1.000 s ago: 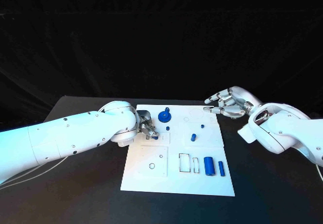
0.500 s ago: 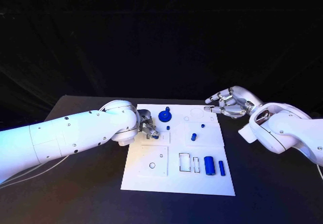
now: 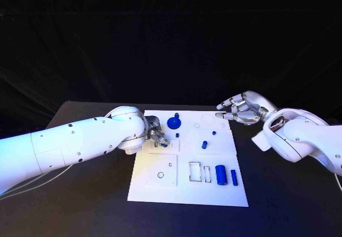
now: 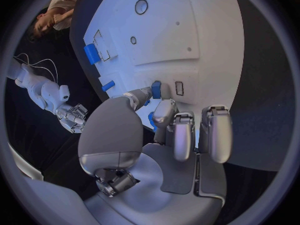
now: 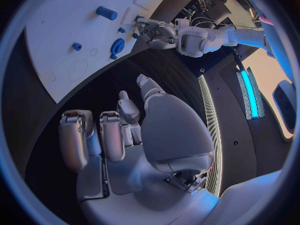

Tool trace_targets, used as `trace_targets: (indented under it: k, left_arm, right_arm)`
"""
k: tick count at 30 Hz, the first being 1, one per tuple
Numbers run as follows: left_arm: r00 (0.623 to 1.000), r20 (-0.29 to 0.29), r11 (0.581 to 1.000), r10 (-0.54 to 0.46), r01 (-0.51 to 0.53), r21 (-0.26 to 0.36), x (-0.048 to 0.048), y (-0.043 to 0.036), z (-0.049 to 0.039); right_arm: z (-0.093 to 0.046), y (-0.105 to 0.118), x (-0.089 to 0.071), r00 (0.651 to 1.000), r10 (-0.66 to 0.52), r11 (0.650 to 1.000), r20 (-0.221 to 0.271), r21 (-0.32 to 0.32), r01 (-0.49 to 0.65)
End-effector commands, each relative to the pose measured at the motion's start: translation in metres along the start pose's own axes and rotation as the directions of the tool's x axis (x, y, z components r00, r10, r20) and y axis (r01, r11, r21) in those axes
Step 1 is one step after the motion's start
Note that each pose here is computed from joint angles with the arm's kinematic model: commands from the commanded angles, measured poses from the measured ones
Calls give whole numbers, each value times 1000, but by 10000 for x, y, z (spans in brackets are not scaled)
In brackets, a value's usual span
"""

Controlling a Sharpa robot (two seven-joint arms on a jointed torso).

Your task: Assemble the parts on the task board

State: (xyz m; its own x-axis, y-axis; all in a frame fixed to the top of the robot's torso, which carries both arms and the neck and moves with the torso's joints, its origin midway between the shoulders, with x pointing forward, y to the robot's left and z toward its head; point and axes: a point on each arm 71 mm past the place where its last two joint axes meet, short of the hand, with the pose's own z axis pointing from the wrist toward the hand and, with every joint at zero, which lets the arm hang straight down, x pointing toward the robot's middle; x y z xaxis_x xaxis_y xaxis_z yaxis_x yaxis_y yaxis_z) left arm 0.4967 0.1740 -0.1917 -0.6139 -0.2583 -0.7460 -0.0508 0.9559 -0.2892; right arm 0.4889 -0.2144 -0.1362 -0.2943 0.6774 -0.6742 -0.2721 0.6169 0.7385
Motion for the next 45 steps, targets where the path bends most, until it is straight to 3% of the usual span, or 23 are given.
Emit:
trace_targets:
  k: [1,45]
  left_arm:
    - [1000,-19,1000,12,-12,-11,33,1,9]
    - [1000,-15,999,1,-1,-32,12,4,73]
  right_arm:
    - [1,2,16,1000,3,1000,-16,0,-3]
    - [-10,-2,9,1000,7,1000,-16,2,-7]
